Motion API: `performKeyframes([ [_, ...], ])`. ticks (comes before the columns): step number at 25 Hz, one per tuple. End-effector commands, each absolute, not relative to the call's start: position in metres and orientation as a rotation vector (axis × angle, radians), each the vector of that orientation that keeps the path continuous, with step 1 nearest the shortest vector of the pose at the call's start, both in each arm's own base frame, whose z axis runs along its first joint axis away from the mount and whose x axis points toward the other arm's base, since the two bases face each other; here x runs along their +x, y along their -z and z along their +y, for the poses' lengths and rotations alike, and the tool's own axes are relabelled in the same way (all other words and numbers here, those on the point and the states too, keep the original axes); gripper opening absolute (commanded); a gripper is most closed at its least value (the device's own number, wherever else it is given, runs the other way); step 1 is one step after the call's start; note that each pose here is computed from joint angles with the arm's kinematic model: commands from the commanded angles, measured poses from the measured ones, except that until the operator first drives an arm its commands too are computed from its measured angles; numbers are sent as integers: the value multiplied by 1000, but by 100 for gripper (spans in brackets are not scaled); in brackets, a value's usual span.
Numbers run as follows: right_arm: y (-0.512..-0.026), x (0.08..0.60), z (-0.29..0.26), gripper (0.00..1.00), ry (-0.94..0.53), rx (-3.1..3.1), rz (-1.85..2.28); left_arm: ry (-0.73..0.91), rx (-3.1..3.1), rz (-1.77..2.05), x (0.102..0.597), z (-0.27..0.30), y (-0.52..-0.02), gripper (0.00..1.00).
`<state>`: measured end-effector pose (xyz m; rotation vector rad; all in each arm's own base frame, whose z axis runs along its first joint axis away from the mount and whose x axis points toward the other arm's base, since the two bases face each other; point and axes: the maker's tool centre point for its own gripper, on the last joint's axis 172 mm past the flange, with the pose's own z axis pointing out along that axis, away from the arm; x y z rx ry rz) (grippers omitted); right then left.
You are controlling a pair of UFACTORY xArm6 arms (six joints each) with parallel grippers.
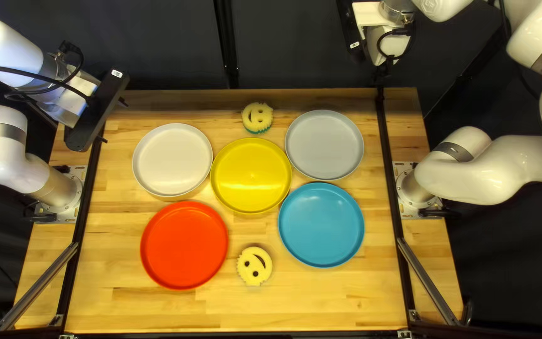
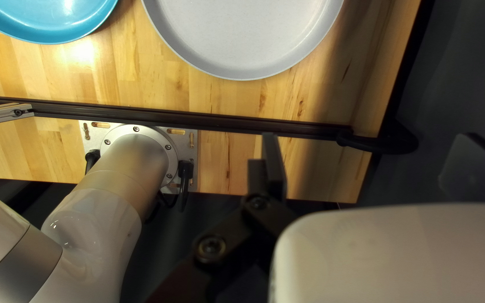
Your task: Pick up sponge and scrub the plate
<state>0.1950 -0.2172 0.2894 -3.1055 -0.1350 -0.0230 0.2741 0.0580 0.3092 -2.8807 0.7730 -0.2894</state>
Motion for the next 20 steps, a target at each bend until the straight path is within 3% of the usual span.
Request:
performKeyframes([
  [1, -289, 195, -217, 100, 23, -3106, -135, 287, -2877, 764, 295, 75, -321, 100],
  [10, -289, 195, -217, 100, 23, -3106, -135, 237, -2874, 715, 277, 131, -331, 100],
  [20, -289, 195, -217, 100, 23, -3106, -135, 205, -2889, 640, 228, 133, -317, 100],
])
